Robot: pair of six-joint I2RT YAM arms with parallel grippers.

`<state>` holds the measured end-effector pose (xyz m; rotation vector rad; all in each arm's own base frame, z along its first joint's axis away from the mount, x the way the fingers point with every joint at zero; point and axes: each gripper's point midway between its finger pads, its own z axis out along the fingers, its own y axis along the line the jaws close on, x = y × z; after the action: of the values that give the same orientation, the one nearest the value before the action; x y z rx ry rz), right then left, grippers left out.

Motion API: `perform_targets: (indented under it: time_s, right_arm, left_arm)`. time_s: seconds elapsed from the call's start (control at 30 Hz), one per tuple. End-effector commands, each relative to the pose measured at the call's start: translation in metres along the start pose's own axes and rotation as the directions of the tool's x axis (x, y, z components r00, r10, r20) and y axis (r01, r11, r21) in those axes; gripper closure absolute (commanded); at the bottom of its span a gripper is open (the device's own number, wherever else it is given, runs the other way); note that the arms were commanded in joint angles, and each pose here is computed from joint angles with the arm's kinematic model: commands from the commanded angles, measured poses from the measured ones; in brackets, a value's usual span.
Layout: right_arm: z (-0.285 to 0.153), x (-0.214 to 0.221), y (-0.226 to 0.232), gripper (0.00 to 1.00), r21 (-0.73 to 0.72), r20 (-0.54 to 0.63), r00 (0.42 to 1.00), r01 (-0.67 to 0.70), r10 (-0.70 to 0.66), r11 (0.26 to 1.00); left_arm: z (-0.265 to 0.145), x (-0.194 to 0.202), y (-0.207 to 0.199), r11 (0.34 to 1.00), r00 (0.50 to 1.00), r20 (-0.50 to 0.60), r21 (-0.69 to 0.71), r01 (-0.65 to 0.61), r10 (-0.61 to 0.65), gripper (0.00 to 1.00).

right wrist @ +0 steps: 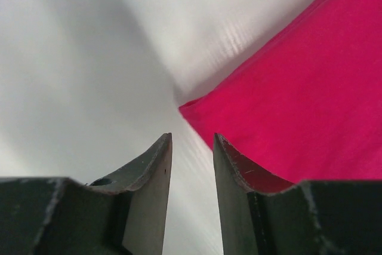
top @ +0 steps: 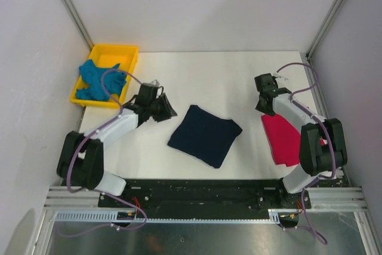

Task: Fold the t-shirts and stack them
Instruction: Put the neatly folded tshirt into the corner of the board with both arms

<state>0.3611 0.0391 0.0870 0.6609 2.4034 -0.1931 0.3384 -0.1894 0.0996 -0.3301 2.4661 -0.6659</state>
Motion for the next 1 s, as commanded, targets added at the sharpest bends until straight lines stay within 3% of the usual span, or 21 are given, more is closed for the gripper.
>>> perform_targets:
  time_s: [0.0,0.23,0.53,0.6,0.8,0.97]
  right_arm:
    - [0.006,-0.018,-0.016,0.61,0.132,0.047,0.996,0.068,-0.075,0.989]
    - [0.024,0.003,-0.012,0.61,0.167,-0.023,0.991,0.134,-0.133,0.977]
    - [0.045,0.027,-0.012,0.58,0.197,-0.098,0.981,0.186,-0.169,0.963]
    - [0.045,0.027,-0.010,0.62,0.194,-0.097,0.981,0.186,-0.170,0.963]
    - [0.040,0.027,0.002,0.90,0.159,-0.084,0.980,0.194,-0.182,0.968]
    - [0.037,0.029,0.011,0.97,0.128,-0.084,0.980,0.193,-0.183,0.973]
  left_arm:
    - [-0.026,0.033,0.027,0.999,1.000,-0.025,-0.042,-0.003,0.002,0.59]
    - [-0.043,0.066,0.042,1.000,0.998,-0.060,-0.026,0.010,-0.012,0.58]
    - [-0.045,0.080,0.053,0.999,0.996,-0.078,-0.039,0.031,-0.034,0.57]
    - [-0.044,0.083,0.056,0.998,0.996,-0.083,-0.050,0.037,-0.042,0.56]
    - [-0.033,0.085,0.066,0.994,0.994,-0.097,-0.099,0.045,-0.055,0.53]
    - [-0.021,0.085,0.067,0.992,0.991,-0.123,-0.115,0.043,-0.057,0.51]
